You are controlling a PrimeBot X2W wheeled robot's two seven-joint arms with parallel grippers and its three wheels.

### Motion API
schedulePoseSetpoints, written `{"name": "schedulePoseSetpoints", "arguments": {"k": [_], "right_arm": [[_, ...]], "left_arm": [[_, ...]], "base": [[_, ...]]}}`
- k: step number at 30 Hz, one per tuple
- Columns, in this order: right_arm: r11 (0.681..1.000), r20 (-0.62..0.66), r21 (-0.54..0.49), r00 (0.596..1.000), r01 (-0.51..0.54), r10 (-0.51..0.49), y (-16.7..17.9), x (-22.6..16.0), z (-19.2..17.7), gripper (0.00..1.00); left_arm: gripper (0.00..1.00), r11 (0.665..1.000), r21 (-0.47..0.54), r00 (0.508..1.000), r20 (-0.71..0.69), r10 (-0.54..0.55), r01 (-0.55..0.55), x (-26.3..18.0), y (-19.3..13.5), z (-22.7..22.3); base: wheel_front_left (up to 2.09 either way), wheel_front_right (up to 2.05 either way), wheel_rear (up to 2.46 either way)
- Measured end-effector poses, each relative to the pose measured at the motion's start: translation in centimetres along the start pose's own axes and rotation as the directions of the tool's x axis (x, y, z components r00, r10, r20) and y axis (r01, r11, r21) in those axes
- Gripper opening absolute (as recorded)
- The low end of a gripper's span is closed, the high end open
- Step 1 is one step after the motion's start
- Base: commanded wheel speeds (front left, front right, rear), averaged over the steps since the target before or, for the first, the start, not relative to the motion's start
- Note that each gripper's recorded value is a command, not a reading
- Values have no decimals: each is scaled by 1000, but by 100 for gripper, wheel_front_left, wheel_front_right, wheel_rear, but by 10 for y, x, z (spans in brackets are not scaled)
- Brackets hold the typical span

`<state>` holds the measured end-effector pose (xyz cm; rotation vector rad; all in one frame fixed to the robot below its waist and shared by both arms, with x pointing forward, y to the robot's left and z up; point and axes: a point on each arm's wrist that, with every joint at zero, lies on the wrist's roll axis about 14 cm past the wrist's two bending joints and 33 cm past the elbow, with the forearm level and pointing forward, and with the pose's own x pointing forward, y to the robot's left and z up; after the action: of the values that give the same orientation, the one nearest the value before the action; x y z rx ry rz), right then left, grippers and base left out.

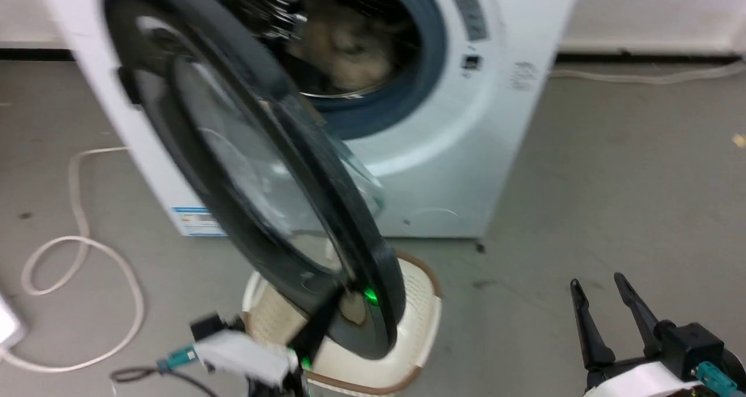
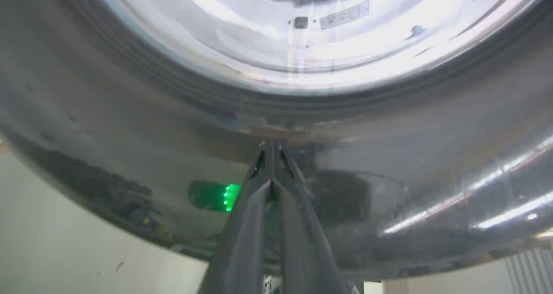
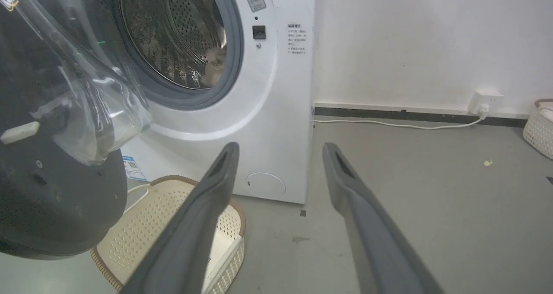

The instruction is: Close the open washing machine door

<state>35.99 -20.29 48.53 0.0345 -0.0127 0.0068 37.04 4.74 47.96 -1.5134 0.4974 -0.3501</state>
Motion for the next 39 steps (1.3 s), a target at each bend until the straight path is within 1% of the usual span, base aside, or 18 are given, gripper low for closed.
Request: {"name": "schedulePoseSetpoints", "arguments": {"k": [2,5,6,9,14,17,21,27,30,31,32,33,34,35,36,37,38,39], "right_arm": [[999,-17,1,999,36,-36,-11,-4,-5,100],[997,-47,4,996,79,-79,-24,-9,-14,100],[997,-47,4,996,79,-79,-24,-9,-14,100],[993,-76,-3,990,115,-115,-35,-12,-22,100],[989,-88,-9,985,148,-148,-46,-10,-24,100],[987,-99,-13,982,163,-163,-50,-11,-27,100],[985,-117,-16,978,173,-173,-52,-14,-32,100],[987,-114,-8,981,158,-158,-48,-11,-32,100],[991,-90,-1,987,137,-136,-41,-7,-26,100],[991,-90,-1,987,137,-136,-41,-7,-26,100],[993,-72,2,990,120,-120,-37,-5,-20,100],[993,-72,2,990,120,-120,-37,-5,-20,100],[994,-62,4,992,107,-106,-33,-3,-17,100],[997,-43,7,996,78,-78,-25,0,-12,100],[997,-43,7,996,78,-78,-25,0,-12,100],[999,-29,12,998,49,-49,-16,0,-8,100],[999,-29,12,998,49,-49,-16,0,-8,100],[1000,-14,21,1000,20,-20,-8,0,-4,100]], "left_arm": [[0,1000,7,1000,20,-6,6,21,-1,5],[0,1000,10,1000,-8,-14,14,49,-3,0],[0,1000,10,1000,-8,-14,14,49,-3,0],[0,998,-21,994,-91,-53,52,84,-15,-23],[0,995,-57,986,-139,-94,87,119,-28,-46],[0,989,-99,988,-99,-117,108,138,-38,-44],[0,986,-108,989,-50,-136,130,156,-50,-40],[0,984,-105,989,-28,-144,140,157,-59,-38],[0,988,-40,988,-8,-152,151,145,-61,-32],[0,988,-40,988,-8,-152,151,145,-61,-32],[0,990,6,990,7,-144,144,130,-55,-27],[0,990,6,990,7,-144,144,130,-55,-27],[7,990,47,990,19,-137,136,120,-51,-22],[63,981,154,991,40,-128,121,100,-42,-13],[100,981,154,991,40,-128,121,100,-42,-13],[100,961,259,989,80,-126,101,78,-36,1],[100,961,259,989,80,-126,101,78,-36,1],[100,930,360,984,125,-128,76,54,-31,17]], "base": [[0,0,0],[0,0,0],[0,0,0],[0,0,0],[0,0,0],[0,0,0],[0,0,0],[0,0,0],[0,0,0],[0,0,0],[0,0,0],[0,0,0],[0,0,0],[0,0,0],[0,0,0],[0,0,0],[0,0,0],[0,0,0]]}}
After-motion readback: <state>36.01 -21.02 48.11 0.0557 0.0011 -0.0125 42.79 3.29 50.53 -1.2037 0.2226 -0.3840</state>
